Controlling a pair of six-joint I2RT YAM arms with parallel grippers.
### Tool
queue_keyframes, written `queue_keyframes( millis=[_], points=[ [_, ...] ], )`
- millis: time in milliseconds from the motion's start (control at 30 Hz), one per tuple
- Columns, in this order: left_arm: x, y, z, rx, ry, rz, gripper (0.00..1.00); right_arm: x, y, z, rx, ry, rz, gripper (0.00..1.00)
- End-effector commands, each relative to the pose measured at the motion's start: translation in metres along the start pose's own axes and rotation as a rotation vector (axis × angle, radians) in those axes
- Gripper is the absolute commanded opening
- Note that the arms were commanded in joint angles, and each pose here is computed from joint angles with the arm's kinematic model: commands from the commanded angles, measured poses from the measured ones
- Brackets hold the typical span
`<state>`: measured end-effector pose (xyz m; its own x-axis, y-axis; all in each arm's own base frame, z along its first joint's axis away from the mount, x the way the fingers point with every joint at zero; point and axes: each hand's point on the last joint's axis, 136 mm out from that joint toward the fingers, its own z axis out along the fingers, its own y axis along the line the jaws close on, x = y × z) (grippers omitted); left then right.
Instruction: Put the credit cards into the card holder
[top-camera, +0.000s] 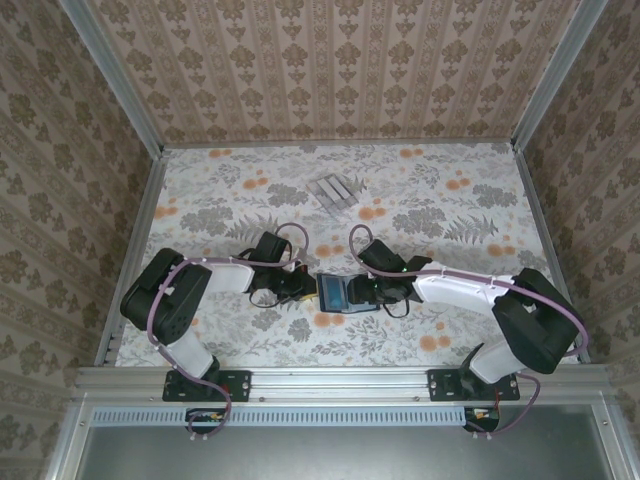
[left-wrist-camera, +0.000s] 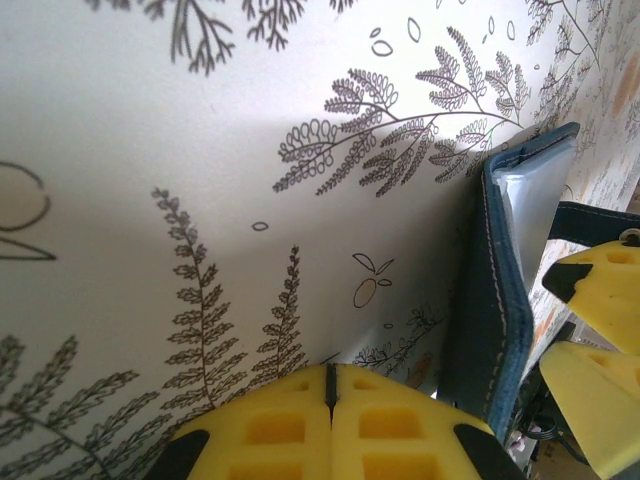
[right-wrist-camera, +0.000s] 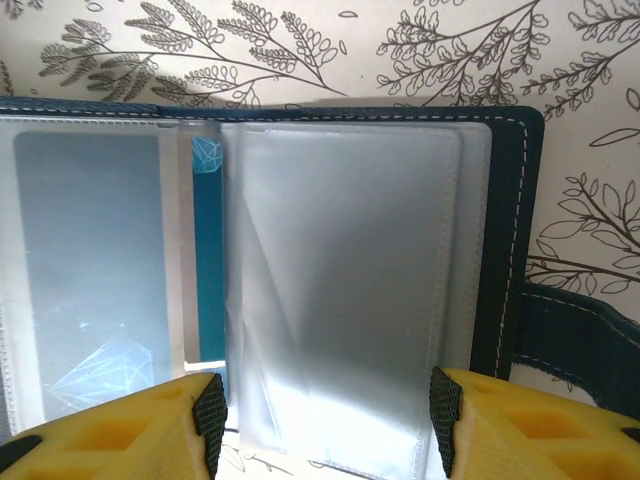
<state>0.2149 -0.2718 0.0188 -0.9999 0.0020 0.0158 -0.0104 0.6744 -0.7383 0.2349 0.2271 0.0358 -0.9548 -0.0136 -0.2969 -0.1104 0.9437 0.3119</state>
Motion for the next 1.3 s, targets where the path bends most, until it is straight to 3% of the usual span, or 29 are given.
queue_keyframes(
  millis=[0,333,767,1267],
  points=[
    [0.002,0.002,0.003,-0.009,0.010,0.011,0.05,0.008,-0.008,0.009,0.028,0.030,0.019,0.59],
    [0.003,0.002,0.003,-0.003,0.009,0.005,0.05,0.005,0.004,0.011,-0.042,0.027,0.025,0.56],
    [0.002,-0.002,0.002,-0.003,0.014,0.008,0.05,-0.003,0.015,0.005,-0.082,0.002,-0.004,0.37],
    [0.001,-0.002,0.004,0.004,0.016,0.004,0.05,-0.013,0.045,-0.005,-0.241,-0.041,-0.038,0.36]
  ],
)
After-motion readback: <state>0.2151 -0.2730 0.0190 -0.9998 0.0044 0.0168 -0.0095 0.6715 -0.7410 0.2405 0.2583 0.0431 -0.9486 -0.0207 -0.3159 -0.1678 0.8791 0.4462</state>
